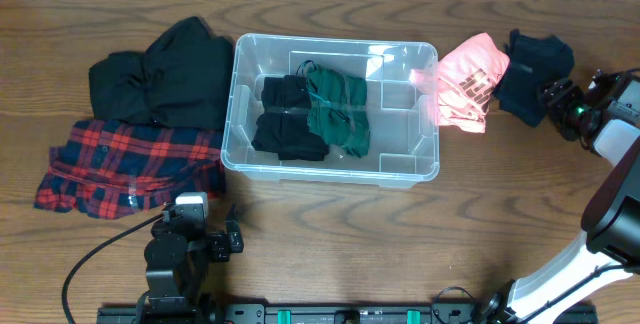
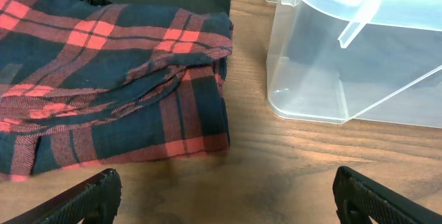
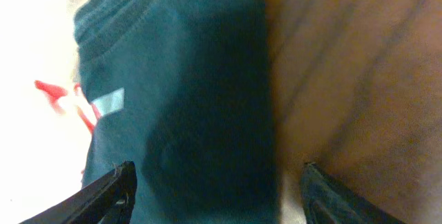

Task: Pack container
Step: 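Grasp the dark navy garment at the back right with the right gripper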

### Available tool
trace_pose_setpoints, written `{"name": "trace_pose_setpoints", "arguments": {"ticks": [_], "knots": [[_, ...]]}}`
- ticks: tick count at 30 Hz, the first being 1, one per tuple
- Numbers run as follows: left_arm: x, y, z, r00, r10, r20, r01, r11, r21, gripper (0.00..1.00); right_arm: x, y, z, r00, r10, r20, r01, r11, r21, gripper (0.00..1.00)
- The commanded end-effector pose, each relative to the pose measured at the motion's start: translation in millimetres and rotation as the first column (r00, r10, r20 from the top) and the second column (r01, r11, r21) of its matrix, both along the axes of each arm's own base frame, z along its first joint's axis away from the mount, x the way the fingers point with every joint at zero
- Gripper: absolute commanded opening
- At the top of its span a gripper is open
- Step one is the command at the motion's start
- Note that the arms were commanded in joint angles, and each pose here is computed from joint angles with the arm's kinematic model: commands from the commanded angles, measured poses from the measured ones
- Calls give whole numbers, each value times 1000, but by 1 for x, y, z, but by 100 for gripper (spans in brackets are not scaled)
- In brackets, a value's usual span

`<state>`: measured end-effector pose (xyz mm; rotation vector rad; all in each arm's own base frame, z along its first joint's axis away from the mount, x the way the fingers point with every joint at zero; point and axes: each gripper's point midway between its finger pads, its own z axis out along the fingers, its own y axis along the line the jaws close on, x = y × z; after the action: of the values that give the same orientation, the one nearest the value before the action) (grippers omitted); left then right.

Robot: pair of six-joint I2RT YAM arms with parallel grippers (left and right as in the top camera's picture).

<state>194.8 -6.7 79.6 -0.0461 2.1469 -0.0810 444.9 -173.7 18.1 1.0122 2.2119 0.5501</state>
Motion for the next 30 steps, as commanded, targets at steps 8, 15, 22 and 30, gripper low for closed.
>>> {"name": "trace_pose_setpoints", "arguments": {"ticks": [8, 15, 22, 30], "knots": [[0, -1, -3, 1000, -11, -2, 11, 1000, 8, 98, -3, 21, -39, 995, -18, -100, 25, 997, 68, 28], [0, -1, -3, 1000, -11, -2, 11, 1000, 8, 98, -21, 18, 1, 992, -36, -117, 47, 995, 91, 1], [0, -1, -3, 1000, -11, -2, 11, 1000, 8, 98, -39, 58, 147, 987, 121, 105, -118, 992, -36, 1], [0, -1, -3, 1000, -11, -2, 11, 1000, 8, 98, -92, 171, 268, 859, 393, 329, -369, 920, -134, 1]]}}
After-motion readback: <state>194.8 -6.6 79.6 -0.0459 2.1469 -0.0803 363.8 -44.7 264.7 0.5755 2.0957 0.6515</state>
